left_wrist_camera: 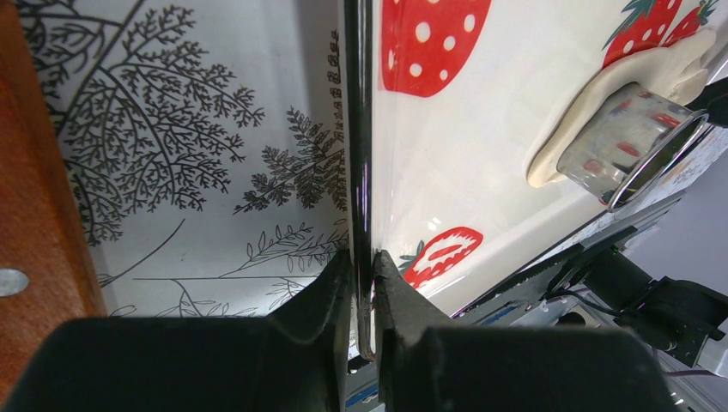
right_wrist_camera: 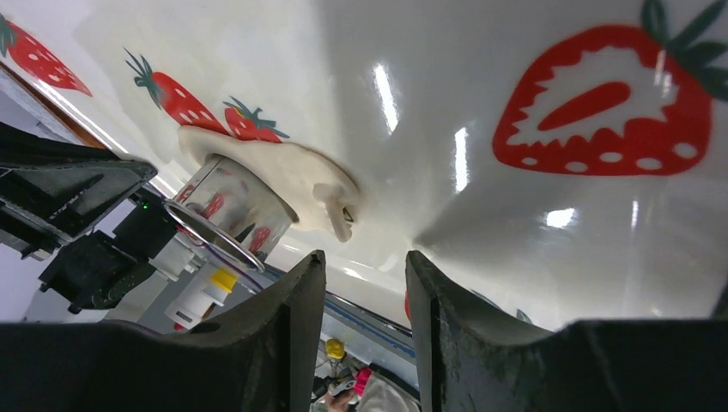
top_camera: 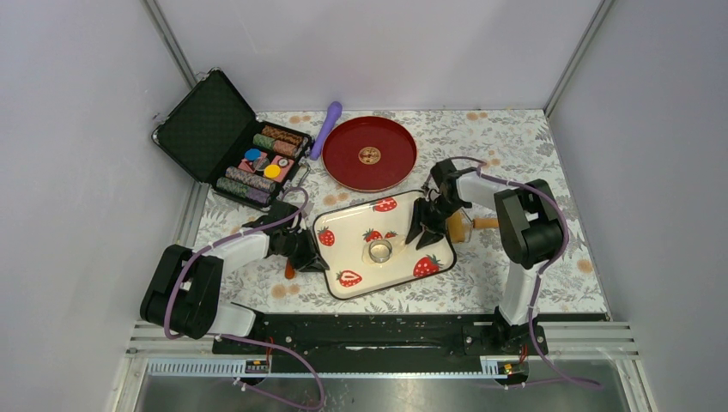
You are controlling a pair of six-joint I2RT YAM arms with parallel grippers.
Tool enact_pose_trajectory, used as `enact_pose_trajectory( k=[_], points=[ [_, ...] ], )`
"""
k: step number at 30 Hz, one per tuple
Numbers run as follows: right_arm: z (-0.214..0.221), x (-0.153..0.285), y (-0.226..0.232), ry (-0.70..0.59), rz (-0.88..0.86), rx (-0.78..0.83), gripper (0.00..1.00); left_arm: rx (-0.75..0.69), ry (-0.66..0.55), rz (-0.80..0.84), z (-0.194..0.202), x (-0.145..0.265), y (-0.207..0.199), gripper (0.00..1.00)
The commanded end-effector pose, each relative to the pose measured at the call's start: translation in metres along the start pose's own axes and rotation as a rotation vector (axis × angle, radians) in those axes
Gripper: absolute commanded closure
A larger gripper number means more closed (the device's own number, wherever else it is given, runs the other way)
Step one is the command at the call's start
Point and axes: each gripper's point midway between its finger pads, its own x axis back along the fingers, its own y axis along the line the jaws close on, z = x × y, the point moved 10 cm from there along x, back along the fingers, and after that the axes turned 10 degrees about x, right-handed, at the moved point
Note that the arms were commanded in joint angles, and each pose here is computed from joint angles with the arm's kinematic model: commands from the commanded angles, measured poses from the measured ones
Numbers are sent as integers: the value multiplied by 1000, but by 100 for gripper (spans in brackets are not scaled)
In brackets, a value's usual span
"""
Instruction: Roll out the dumpling wrappers from the dough
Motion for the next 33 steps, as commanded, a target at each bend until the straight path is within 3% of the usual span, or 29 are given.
enact_pose_trajectory(
  k=[1,19,33],
  points=[
    [3,0,6,-1,-88,-18,54,-38,-55,-136,-1,-7,19,100],
    [3,-46,7,101,-113,-65,57,-39,-55,-126,-2,-7,17,100],
    [-2,-35,8,50,-7,6,87,-36,-52,-128,-2,-7,18,100]
  ],
)
